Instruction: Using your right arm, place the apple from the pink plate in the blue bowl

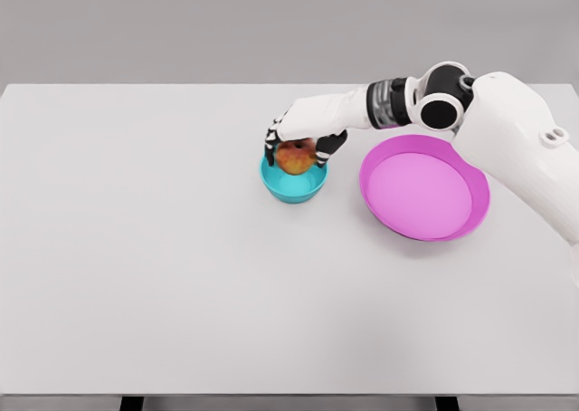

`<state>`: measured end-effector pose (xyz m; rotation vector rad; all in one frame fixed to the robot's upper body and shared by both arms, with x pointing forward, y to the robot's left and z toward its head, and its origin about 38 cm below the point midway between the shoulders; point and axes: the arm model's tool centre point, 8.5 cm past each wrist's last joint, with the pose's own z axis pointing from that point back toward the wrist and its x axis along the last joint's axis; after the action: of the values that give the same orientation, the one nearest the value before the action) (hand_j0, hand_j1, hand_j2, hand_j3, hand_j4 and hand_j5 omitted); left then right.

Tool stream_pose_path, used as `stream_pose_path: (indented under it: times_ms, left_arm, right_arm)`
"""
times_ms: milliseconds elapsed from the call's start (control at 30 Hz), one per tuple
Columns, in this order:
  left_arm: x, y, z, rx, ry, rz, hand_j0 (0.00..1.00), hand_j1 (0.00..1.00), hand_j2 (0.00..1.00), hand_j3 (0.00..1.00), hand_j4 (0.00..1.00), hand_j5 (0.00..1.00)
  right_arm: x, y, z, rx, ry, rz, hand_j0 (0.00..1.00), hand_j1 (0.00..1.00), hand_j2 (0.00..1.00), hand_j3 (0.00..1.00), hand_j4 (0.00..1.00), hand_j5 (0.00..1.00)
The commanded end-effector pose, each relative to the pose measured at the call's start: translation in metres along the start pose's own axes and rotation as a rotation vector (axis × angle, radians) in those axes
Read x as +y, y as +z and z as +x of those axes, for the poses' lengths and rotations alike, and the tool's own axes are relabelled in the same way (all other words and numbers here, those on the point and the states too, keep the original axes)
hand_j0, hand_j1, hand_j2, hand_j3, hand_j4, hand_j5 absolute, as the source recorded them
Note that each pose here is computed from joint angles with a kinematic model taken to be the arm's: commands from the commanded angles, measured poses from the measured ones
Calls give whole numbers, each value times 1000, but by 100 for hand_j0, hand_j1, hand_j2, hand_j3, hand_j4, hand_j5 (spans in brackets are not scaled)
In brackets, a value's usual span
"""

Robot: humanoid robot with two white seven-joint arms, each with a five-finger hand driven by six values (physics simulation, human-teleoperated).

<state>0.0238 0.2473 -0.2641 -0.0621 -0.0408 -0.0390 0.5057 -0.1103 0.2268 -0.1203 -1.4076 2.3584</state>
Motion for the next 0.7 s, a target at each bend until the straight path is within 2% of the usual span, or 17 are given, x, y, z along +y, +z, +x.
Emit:
stream_pose_path:
  times_ms: [0,233,267,333,367,400,467,533,633,667]
  left_arm:
    - [0,0,0,0,0,0,100,100,100,100,100,100]
    - [0,0,0,0,0,0,100,100,100,100,100,100]
    - [0,0,0,0,0,0,100,100,100,100,100,100]
    - [0,0,0,0,-1,0,100,100,100,100,100,100]
    - [0,0,0,0,0,0,100,100,100,100,100,100]
    - [0,0,0,0,0,0,100,100,100,100,100,100]
    - [0,0,0,0,-1,0,100,100,100,100,100,100]
    - [0,0,0,0,-1,0,100,100,100,100,100,100]
    - [0,0,0,0,-1,0,100,100,100,100,100,100]
    - [0,0,0,0,0,0,100,100,100,100,100,100]
  right_arm:
    - [0,0,-1,3,-9,-4,100,100,100,100,100,100]
    - [-3,9,-5,18,-8,-18,100,100,100,100,100,100]
    - [-4,20,-11,37,-7,-23,100,100,100,100,100,100]
    - [-15,77,-34,129,-30,-130,100,100,100,100,100,100]
    - [-16,102,-44,174,-37,-161,100,100,100,100,100,100]
    - [-7,133,-56,230,-73,-203,100,100,100,100,100,100]
    - [9,166,-67,289,-129,-277,100,100,100,100,100,100]
    - [21,196,-75,349,-150,-289,100,100,100,100,100,100]
    - [44,219,-80,397,-190,-294,100,100,100,100,100,100]
    - [60,227,-81,415,-231,-330,100,100,100,100,100,100]
